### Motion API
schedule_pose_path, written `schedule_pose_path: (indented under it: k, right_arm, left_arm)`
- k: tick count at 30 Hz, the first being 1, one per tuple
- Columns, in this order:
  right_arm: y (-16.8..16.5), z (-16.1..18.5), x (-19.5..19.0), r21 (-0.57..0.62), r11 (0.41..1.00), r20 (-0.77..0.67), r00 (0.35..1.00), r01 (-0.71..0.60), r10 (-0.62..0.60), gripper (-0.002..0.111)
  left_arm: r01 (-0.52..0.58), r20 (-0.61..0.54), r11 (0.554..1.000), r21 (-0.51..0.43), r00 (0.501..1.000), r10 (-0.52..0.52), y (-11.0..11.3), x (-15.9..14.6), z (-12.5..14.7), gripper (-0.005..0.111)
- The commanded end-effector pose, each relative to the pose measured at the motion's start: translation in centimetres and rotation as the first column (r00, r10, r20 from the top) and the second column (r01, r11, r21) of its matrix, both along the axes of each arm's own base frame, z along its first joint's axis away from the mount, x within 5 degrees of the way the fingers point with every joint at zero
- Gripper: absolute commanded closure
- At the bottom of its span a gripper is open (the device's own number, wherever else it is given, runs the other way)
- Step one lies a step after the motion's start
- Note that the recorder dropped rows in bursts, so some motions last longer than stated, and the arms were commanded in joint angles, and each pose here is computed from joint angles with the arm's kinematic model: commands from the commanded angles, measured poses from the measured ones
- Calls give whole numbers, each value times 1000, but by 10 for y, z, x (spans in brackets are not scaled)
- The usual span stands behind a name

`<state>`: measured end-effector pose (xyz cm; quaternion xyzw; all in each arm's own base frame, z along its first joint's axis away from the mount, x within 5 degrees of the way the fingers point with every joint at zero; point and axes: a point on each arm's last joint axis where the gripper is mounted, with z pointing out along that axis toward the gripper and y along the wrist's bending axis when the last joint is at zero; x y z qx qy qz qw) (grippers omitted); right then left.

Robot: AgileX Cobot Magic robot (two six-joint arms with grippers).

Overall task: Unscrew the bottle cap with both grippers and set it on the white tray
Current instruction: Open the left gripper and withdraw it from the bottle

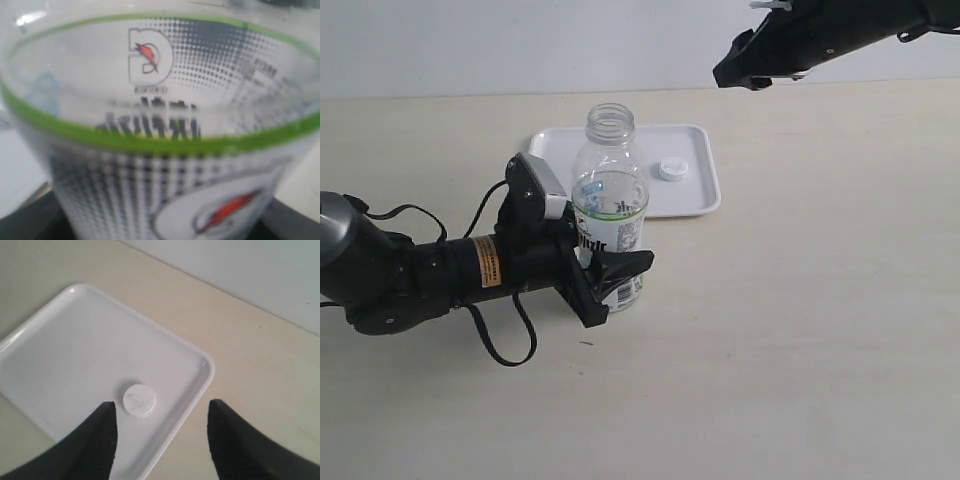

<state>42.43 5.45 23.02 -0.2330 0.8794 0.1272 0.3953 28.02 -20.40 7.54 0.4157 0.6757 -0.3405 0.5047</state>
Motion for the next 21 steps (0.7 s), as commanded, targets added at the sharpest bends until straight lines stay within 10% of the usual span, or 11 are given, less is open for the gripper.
schedule_pose_path:
  k: [1, 11, 21]
  right_arm:
    - [-1, 3, -22, 8, 1000, -26, 1000, -9, 10, 52]
    - [-2, 16, -71, 17, 1000, 6, 1000, -9, 9, 52]
    - [3, 57, -104, 74, 994, 83, 994, -78, 71, 52]
  left_arm:
    - [-72, -27, 997, -37, 997, 71, 3, 5, 2, 107]
    - [-74, -27, 997, -33, 997, 73, 3, 5, 2, 94]
    - [-92, -33, 995, -28, 995, 91, 4, 7, 1, 23]
